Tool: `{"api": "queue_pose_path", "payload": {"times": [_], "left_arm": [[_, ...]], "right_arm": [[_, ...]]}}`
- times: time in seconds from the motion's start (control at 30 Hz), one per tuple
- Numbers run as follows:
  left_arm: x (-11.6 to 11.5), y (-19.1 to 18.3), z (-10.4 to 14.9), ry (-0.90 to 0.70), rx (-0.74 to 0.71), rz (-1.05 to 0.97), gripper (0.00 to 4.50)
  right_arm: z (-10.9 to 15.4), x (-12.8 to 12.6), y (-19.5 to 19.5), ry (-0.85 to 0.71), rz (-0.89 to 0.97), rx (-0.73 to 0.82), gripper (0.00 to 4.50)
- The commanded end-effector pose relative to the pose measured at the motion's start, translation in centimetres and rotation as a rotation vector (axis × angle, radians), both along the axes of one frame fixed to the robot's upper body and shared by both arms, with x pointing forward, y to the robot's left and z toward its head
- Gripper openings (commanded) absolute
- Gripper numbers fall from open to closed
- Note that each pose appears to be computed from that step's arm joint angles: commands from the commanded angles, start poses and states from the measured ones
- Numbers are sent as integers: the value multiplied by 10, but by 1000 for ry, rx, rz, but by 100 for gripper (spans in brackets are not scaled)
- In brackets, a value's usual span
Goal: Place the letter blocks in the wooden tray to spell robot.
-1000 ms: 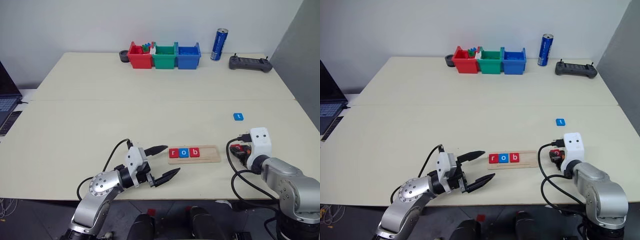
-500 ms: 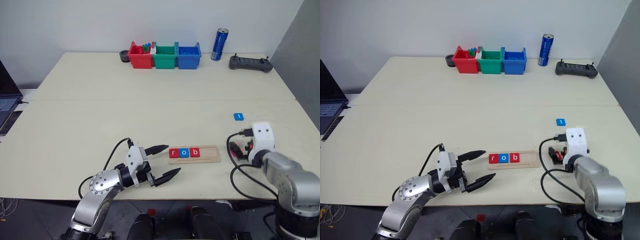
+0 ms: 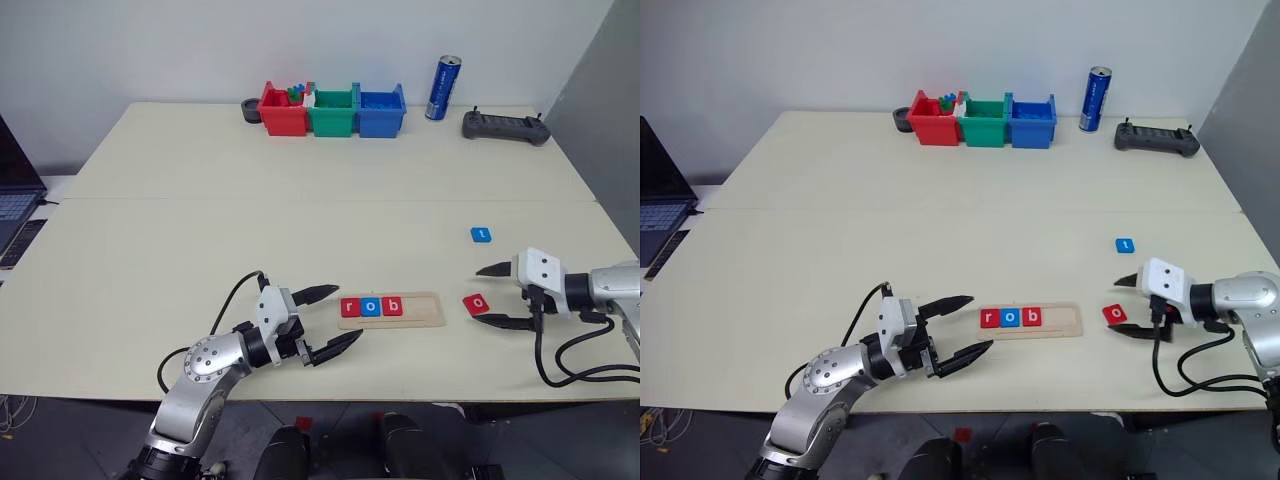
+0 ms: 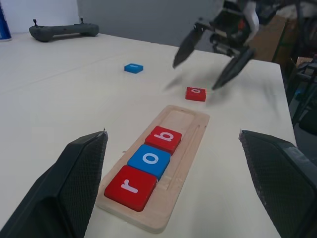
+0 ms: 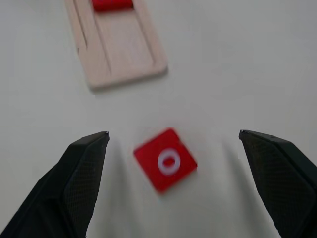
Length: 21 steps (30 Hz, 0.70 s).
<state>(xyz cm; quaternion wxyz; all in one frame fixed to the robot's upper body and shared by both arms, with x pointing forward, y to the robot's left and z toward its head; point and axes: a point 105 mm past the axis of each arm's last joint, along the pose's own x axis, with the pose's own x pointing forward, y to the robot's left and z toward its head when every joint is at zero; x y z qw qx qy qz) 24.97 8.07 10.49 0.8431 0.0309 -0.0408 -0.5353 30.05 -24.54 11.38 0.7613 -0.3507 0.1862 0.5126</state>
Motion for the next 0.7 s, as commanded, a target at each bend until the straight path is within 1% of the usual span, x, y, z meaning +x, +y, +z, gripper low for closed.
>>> {"api": "queue_pose_path", "payload": {"times": [0.03,0.13,0.23,0.43,0.53,0.63,0.7], "left_arm": [[-3,-6,7,-37,-17,-25,450],[-4,-6,6,-35,-17,-26,450],[-4,-5,6,-34,-15,-22,450],[-6,-3,5,-30,-11,-16,450],[-7,-2,5,-29,-10,-14,450],[-7,0,3,-27,-7,-10,450],[-7,1,3,-26,-4,-11,450]], "right_arm": [[1,10,-1,-35,89,-52,446],[-8,15,2,-3,135,-71,446],[-11,18,1,13,147,-79,446],[-18,15,-4,59,168,-89,446],[-18,14,-3,67,167,-77,386],[-18,13,-2,74,179,-73,288],[-17,13,0,67,179,-63,212]]}}
